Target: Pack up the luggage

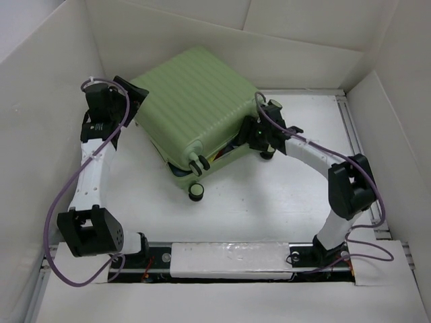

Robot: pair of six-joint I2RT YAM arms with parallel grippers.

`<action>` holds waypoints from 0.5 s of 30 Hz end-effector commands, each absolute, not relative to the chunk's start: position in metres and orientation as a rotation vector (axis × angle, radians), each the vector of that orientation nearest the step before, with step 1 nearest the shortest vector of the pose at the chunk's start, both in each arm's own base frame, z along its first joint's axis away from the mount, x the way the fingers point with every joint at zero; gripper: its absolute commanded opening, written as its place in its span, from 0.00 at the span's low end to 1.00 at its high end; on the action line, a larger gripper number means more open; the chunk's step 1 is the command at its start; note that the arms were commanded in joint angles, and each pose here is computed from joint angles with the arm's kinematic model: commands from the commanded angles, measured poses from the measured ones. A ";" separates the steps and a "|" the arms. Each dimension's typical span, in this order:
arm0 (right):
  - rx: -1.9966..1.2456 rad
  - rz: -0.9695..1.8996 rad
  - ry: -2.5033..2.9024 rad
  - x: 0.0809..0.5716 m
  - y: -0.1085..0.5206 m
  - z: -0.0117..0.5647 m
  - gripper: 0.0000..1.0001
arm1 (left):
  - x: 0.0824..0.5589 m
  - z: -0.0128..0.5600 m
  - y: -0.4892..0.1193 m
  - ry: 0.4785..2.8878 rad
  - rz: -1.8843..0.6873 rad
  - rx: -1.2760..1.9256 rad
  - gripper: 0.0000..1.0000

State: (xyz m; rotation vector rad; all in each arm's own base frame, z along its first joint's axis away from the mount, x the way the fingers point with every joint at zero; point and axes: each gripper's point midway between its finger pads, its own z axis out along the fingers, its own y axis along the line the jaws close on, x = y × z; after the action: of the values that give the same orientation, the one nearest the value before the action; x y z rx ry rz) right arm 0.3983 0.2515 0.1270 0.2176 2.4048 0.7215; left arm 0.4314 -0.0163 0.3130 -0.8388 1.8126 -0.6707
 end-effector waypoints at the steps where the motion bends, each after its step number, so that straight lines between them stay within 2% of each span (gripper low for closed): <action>1: 0.332 0.810 2.311 0.416 0.284 0.142 0.76 | 0.420 0.333 -0.026 1.764 -0.705 -0.765 0.84; 2: 0.342 0.805 2.324 0.414 0.290 0.136 0.71 | 0.419 0.329 -0.023 1.777 -0.674 -0.755 0.84; 4: 0.376 0.780 2.354 0.410 0.290 0.120 0.42 | 0.416 0.329 -0.021 1.779 -0.655 -0.755 0.84; 6: 0.399 0.735 2.372 0.401 0.284 0.108 0.19 | 0.417 0.338 -0.019 1.765 -0.640 -0.744 0.84; 8: 0.419 0.662 2.372 0.395 0.265 0.102 0.07 | 0.417 0.350 -0.014 1.739 -0.614 -0.741 0.84; 9: 0.431 0.607 2.407 0.384 0.247 0.086 0.02 | 0.417 0.355 -0.014 1.730 -0.616 -0.737 0.84; 10: 0.413 0.571 2.394 0.379 0.230 0.095 0.00 | 0.417 0.355 -0.014 1.730 -0.616 -0.737 0.84; 12: 0.465 0.448 2.404 0.372 0.178 0.084 0.00 | 0.419 0.361 -0.014 1.725 -0.617 -0.734 0.84; 15: 0.494 0.295 2.351 0.370 0.102 0.106 0.00 | 0.420 0.361 -0.008 1.731 -0.574 -0.738 0.84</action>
State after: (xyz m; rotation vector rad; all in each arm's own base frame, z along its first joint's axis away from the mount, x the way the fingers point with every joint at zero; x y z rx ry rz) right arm 0.3910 0.2059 0.1141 0.6126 2.2929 0.6713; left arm 0.4218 -0.0162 0.3270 -0.7860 1.8032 -0.6130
